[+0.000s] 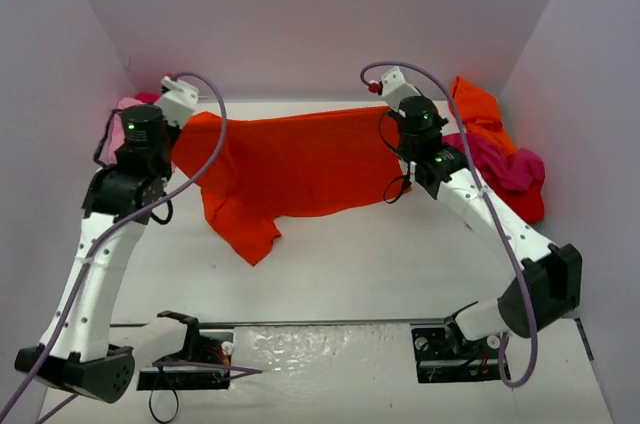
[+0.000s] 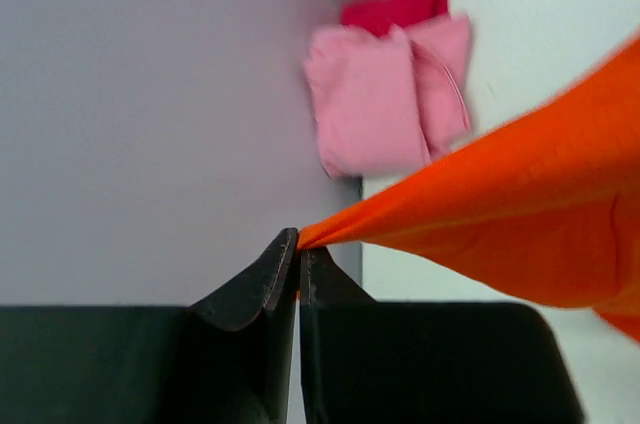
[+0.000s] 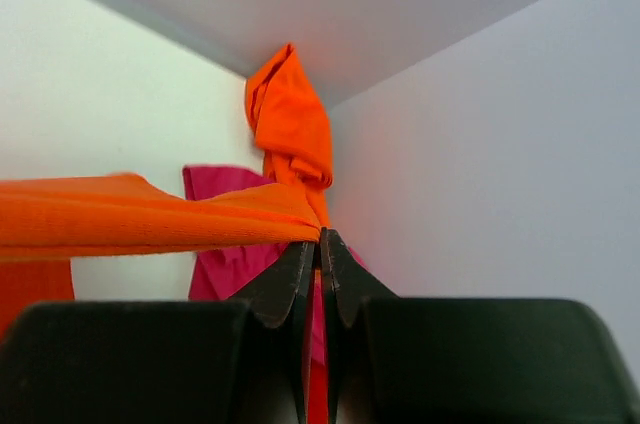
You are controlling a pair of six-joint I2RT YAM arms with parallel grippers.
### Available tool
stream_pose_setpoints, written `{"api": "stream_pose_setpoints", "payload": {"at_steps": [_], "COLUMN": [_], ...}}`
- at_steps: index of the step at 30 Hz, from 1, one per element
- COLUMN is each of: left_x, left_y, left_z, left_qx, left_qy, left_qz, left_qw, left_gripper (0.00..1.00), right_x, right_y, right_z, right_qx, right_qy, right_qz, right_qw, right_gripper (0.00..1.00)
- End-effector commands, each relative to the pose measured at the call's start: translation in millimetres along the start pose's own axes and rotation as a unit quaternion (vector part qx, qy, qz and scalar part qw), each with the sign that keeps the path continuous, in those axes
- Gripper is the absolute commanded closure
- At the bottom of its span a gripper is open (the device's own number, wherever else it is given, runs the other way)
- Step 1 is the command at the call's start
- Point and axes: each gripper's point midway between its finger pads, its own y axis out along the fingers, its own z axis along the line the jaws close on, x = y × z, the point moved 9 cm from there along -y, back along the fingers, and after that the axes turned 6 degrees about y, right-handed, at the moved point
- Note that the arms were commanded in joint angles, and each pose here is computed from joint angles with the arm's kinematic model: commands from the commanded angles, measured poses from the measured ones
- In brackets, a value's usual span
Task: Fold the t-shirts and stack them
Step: Flatten out the tshirt
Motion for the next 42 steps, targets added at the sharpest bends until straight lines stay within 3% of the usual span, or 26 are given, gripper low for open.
{"api": "stream_pose_setpoints", "payload": {"at_steps": [1, 6, 15, 24, 32, 42], "left_x": [23.4, 26.0, -1.7, -31.3, 10.8, 127.7], "left_y": [-97.3, -177.4, -246.7, -294.0, -230.3, -79.3], "left_z": [110.1, 160.4, 178.8, 181.4, 182.7, 117.7], "left_qx": [0.198, 0.247, 0.270, 0.263, 0.219, 0.089], "left_qy": [-0.139, -0.207, -0.180, -0.142, -0.061, 0.100], "left_qz": [-0.110, -0.201, -0.239, -0.262, -0.208, -0.145], "left_qw": [0.964, 0.925, 0.915, 0.918, 0.951, 0.980], "left_gripper": [1.00, 1.00, 1.00, 1.00, 1.00, 1.00], "right_x": [41.7, 52.0, 59.1, 36.3, 25.9, 32.7], "right_y": [-48.3, -81.1, -122.5, -147.9, -111.8, -43.8], "right_z": [-85.7, -128.2, -175.5, -180.6, -151.0, -114.1], "right_qx": [-0.095, -0.121, -0.126, -0.074, -0.070, -0.081], "right_qy": [0.115, 0.146, 0.192, 0.146, 0.076, -0.016], "right_qz": [-0.110, -0.136, -0.160, -0.124, -0.052, 0.030], "right_qw": [0.983, 0.972, 0.960, 0.979, 0.993, 0.996], "right_gripper": [1.00, 1.00, 1.00, 1.00, 1.00, 1.00]}}
